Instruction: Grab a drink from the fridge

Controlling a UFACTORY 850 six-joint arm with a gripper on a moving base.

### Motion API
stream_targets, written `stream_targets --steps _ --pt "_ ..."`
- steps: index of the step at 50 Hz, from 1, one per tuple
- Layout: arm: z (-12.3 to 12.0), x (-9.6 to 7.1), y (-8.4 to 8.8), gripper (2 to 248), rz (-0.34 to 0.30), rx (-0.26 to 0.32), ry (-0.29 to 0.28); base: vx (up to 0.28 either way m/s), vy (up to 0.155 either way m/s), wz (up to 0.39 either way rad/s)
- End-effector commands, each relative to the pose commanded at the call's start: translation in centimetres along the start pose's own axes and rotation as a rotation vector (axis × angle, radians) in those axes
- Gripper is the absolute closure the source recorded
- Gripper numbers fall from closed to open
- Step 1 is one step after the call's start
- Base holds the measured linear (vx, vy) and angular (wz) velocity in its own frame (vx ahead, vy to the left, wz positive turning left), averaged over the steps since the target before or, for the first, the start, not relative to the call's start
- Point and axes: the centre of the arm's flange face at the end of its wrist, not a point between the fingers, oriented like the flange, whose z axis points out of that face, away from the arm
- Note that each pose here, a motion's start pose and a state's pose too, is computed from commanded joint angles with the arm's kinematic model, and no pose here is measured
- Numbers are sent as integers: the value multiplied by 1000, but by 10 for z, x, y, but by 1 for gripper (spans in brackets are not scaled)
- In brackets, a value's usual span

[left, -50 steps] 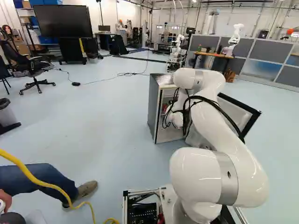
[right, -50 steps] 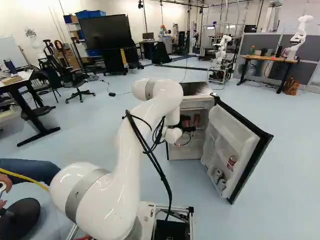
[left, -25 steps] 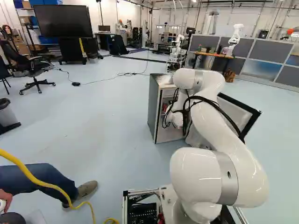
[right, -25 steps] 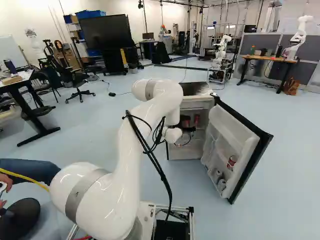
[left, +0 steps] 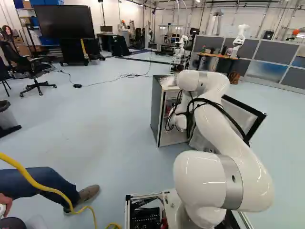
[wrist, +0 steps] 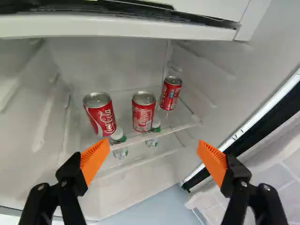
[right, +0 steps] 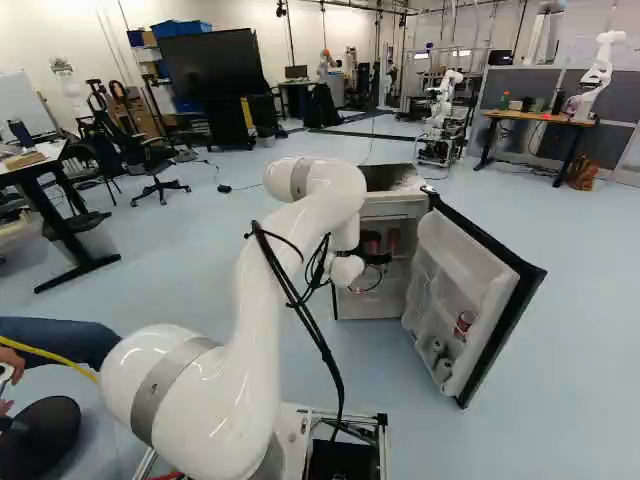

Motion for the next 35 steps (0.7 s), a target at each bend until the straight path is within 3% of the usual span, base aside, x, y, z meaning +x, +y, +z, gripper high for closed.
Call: stream_targets --steps 35 --pt "0 0 0 3 0 0 0 1 -7 22"
